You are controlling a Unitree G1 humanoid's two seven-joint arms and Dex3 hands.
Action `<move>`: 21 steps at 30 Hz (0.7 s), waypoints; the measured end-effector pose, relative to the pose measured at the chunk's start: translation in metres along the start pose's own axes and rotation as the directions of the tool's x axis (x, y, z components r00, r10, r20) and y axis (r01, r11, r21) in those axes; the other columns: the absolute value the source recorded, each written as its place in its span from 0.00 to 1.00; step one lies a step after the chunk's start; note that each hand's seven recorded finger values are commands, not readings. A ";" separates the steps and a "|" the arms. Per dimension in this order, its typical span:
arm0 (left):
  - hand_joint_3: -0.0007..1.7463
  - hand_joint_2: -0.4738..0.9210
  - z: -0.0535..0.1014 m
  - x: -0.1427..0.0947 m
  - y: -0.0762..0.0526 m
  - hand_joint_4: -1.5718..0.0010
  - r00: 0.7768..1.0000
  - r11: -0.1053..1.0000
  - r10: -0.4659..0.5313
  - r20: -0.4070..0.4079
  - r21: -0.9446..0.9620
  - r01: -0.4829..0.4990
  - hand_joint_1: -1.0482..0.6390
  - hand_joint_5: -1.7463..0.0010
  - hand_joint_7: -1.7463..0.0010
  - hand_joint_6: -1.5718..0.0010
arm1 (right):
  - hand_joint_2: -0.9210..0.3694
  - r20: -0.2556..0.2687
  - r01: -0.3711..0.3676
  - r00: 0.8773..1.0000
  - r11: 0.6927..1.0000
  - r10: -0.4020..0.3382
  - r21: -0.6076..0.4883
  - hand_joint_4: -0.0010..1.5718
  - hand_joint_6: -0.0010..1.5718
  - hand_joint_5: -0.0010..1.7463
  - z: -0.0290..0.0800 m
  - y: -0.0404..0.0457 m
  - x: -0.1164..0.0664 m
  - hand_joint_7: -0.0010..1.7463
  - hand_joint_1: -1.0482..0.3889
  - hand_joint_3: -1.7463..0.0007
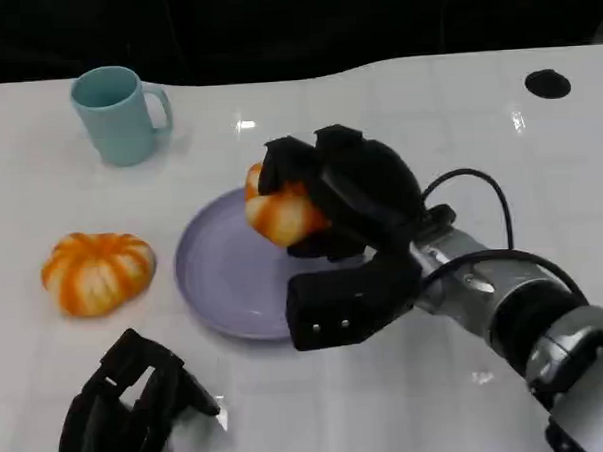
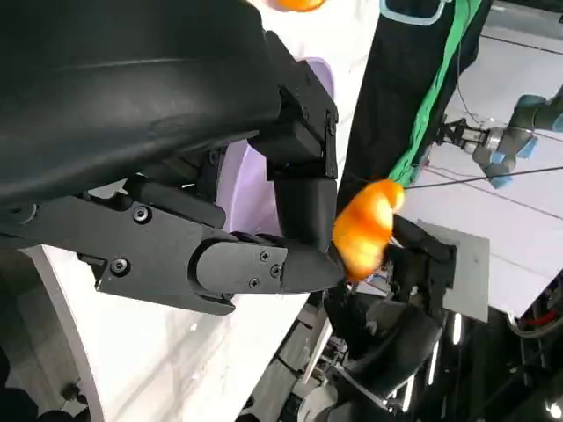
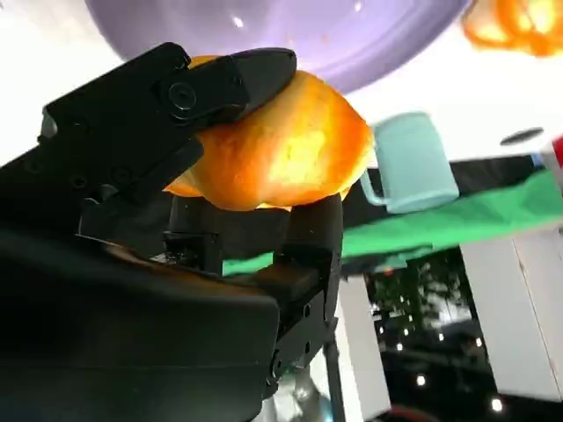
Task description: Grasp the bread from the table and place it into the plate.
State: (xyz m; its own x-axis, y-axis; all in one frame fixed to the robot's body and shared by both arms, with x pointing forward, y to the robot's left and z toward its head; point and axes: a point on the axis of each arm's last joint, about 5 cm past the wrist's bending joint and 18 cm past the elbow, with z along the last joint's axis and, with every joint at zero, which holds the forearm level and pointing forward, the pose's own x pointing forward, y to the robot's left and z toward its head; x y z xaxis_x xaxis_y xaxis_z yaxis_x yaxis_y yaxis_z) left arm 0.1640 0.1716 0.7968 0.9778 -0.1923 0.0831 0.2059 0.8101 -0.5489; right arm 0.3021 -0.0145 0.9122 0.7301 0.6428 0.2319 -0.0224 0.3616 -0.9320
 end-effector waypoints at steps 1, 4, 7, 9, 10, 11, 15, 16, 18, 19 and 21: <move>0.15 1.00 0.000 0.000 0.000 0.60 1.000 1.000 -0.001 0.000 0.000 0.001 0.31 0.00 0.13 0.68 | 0.08 -0.003 -0.006 1.000 1.000 0.006 -0.004 0.52 0.35 1.00 0.001 0.0012 0.000 0.99 0.62 0.78; 0.15 1.00 0.000 0.000 0.000 0.61 1.000 1.000 -0.001 -0.001 0.000 0.001 0.30 0.00 0.13 0.68 | 0.04 -0.011 -0.027 1.000 0.999 0.027 -0.032 0.53 0.42 1.00 0.003 0.0028 0.001 0.91 0.60 0.84; 0.15 1.00 0.000 0.000 0.000 0.61 1.000 1.000 -0.003 -0.002 0.000 0.003 0.31 0.00 0.13 0.68 | 0.01 -0.004 -0.056 0.998 0.996 0.056 -0.072 0.54 0.44 1.00 0.004 0.0058 0.001 0.87 0.60 0.89; 0.15 1.00 0.000 0.000 -0.001 0.61 1.000 1.000 -0.003 -0.002 0.000 0.003 0.31 0.00 0.13 0.68 | 0.00 -0.009 -0.065 0.998 0.994 0.065 -0.082 0.54 0.41 1.00 0.005 0.0071 0.000 0.91 0.60 0.86; 0.15 1.00 0.000 0.000 -0.001 0.61 1.000 1.000 -0.004 -0.002 0.000 0.004 0.31 0.00 0.13 0.68 | 0.00 -0.014 -0.069 0.998 0.994 0.068 -0.087 0.54 0.41 1.00 0.004 0.0075 0.000 0.92 0.60 0.86; 0.15 1.00 0.000 0.000 -0.001 0.60 1.000 1.000 -0.004 -0.002 0.000 0.004 0.31 0.00 0.13 0.68 | 0.00 -0.018 -0.074 0.997 0.993 0.072 -0.091 0.54 0.40 1.00 0.004 0.0078 0.000 0.94 0.60 0.84; 0.15 1.00 0.000 0.000 -0.001 0.60 1.000 1.000 -0.004 -0.002 -0.001 0.004 0.31 0.00 0.14 0.68 | 0.02 -0.029 -0.097 0.995 0.991 0.094 -0.091 0.52 0.37 1.00 0.005 0.0089 0.000 0.96 0.62 0.86; 0.15 1.00 0.000 0.000 -0.001 0.60 1.000 1.000 -0.004 -0.002 -0.001 0.004 0.31 0.00 0.14 0.68 | 0.02 -0.031 -0.104 0.994 0.991 0.101 -0.090 0.51 0.41 1.00 0.005 0.0091 0.000 0.87 0.62 0.89; 0.15 1.00 0.000 0.000 -0.001 0.60 1.000 1.000 -0.004 -0.002 -0.001 0.004 0.31 0.00 0.14 0.68 | 0.00 -0.039 -0.119 0.992 0.990 0.116 -0.075 0.49 0.54 1.00 0.006 0.0091 0.000 0.50 0.60 0.93; 0.15 1.00 0.000 0.000 -0.001 0.60 1.000 1.000 -0.004 -0.002 -0.001 0.004 0.31 0.00 0.14 0.68 | 0.00 -0.044 -0.127 0.991 0.990 0.124 -0.065 0.49 0.58 0.93 0.006 0.0090 0.000 0.37 0.59 0.91; 0.15 1.00 0.000 0.000 -0.001 0.60 1.000 1.000 -0.004 -0.002 -0.001 0.004 0.31 0.00 0.14 0.68 | 0.00 -0.048 -0.142 0.989 0.988 0.140 -0.051 0.47 0.59 0.74 0.006 0.0088 0.001 0.17 0.54 0.90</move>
State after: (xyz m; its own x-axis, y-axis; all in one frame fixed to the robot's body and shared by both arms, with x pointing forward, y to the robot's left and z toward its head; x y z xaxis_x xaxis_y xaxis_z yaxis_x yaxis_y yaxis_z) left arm 0.1641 0.1708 0.7969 0.9769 -0.1963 0.0840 0.2098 0.8087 -0.5496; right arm 0.2981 -0.0067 0.9059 0.7514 0.6543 0.0856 -0.0909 0.2312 -0.9686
